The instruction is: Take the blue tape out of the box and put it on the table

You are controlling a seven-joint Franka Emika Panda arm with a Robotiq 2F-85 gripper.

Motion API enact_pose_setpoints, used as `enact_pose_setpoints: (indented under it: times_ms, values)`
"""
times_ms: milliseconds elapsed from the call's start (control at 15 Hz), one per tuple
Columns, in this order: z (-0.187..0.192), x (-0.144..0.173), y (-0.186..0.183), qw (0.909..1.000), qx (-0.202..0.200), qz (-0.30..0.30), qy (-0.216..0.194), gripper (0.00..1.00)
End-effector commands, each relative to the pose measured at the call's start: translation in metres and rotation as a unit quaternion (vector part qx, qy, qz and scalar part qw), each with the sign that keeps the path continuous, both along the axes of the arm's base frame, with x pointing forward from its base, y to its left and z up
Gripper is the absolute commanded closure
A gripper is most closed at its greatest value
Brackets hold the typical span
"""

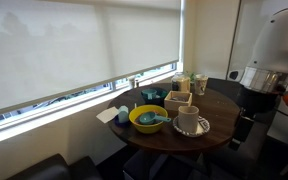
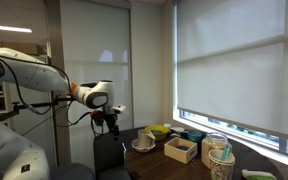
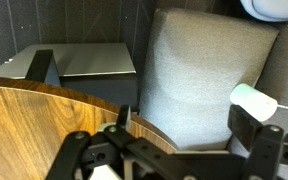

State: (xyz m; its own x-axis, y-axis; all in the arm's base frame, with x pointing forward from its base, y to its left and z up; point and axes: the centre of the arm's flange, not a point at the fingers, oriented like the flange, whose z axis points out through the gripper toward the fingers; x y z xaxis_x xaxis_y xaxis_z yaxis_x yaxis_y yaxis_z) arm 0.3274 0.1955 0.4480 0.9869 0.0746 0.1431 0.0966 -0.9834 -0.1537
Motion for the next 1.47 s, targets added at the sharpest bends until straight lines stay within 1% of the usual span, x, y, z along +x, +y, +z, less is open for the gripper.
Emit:
enact_pose_setpoints:
  times_ms: [0, 533, 600, 733, 867, 1067, 1200, 1267, 1400]
  values:
    - [0.000, 0.000, 0.000, 1.0000, 0.000, 0.000, 0.000, 0.00]
    - [0.000, 0.000, 0.000, 1.0000, 0.000, 0.000, 0.000, 0.00]
    - [0.010, 0.011, -0.010, 0.9998, 0.001, -0.019, 0.009, 0.00]
    - [0.037, 0.033, -0.038, 0.9979, -0.005, -0.064, 0.007, 0.00]
    - [0.069, 0.062, -0.074, 0.9930, -0.022, -0.115, 0.012, 0.00]
    - [0.114, 0.104, -0.132, 0.9852, -0.039, -0.167, 0.000, 0.00]
    - [0.140, 0.136, -0.165, 0.9840, -0.055, -0.167, -0.032, 0.00]
    - [0.150, 0.154, -0.177, 0.9858, -0.066, -0.146, -0.052, 0.00]
    - [0.164, 0.190, -0.191, 0.9898, -0.087, -0.083, -0.077, 0.00]
